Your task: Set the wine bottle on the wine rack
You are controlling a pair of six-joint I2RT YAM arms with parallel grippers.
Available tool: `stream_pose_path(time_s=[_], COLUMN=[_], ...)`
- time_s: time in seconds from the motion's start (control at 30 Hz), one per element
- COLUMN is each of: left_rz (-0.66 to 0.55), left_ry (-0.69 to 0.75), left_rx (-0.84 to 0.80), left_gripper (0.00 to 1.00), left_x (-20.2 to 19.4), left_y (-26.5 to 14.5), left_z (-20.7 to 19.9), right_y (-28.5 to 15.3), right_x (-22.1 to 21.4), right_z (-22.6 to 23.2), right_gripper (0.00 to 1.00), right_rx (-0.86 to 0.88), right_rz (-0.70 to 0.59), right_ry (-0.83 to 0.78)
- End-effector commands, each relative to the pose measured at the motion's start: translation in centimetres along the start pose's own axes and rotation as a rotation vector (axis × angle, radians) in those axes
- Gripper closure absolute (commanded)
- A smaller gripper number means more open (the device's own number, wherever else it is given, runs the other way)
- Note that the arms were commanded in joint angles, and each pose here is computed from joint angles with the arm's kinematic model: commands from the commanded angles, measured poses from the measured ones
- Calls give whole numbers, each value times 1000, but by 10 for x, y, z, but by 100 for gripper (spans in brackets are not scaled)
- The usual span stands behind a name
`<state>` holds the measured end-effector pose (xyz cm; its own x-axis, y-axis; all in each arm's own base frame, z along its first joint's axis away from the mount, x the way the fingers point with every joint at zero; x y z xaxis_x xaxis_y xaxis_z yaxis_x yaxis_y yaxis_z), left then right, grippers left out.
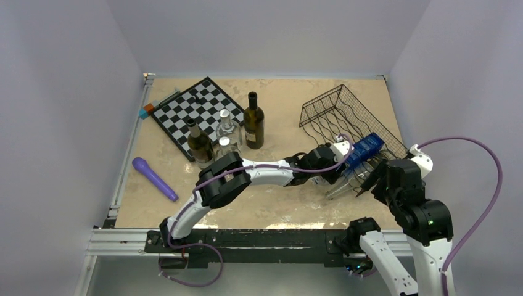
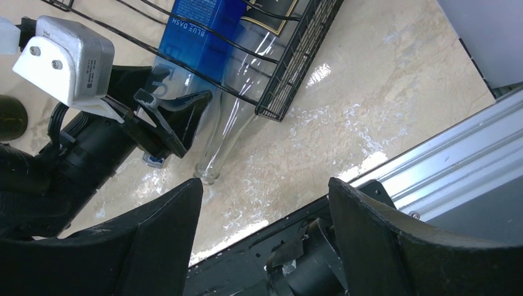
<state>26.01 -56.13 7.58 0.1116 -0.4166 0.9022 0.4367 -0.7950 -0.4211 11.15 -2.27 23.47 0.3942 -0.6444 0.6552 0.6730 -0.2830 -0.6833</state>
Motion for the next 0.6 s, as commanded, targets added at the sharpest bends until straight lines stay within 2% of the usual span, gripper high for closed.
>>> stream_pose_path(time_s=[0.0,0.1,0.17,0.3,0.33,0.57], left_rz=[-389,-355,-336,-308,-302,-302], left_ry=[-40,-50,-52,-63,-69,-76], left_rx=[-9,-14,-21,-24,-26,-52], left_gripper=[100,99,91,69,61,45], left_x=[133,124,118,108,105,98], left_y=[-11,-4,0,3,4,-1], left_z=[5,4,2,1,0,-5], right_y=[-2,-3,-2,-1,-1,-3], right_x=[11,12,11,11,12,12], right_z=[-2,-3,-2,-1,-1,-1], right_gripper=[22,22,22,22,22,22], right_rx=[-14,-13,-8,-5,-5,1], right_rz=[-55,-59,-58,-58,-58,-66], right_ry=[14,12,13,11,11,15])
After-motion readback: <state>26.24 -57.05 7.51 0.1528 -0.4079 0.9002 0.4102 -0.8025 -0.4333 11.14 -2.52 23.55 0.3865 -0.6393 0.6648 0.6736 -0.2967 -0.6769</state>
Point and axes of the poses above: each gripper's point midway between its finger pads, its own y axis out along the fingers, its own z axis along the line the jaws close on, x = y × z, the point moved 1 cm from there along -y, back along the fingers, and after that the axes turned 12 degrees about y, right-handed, at the moved point
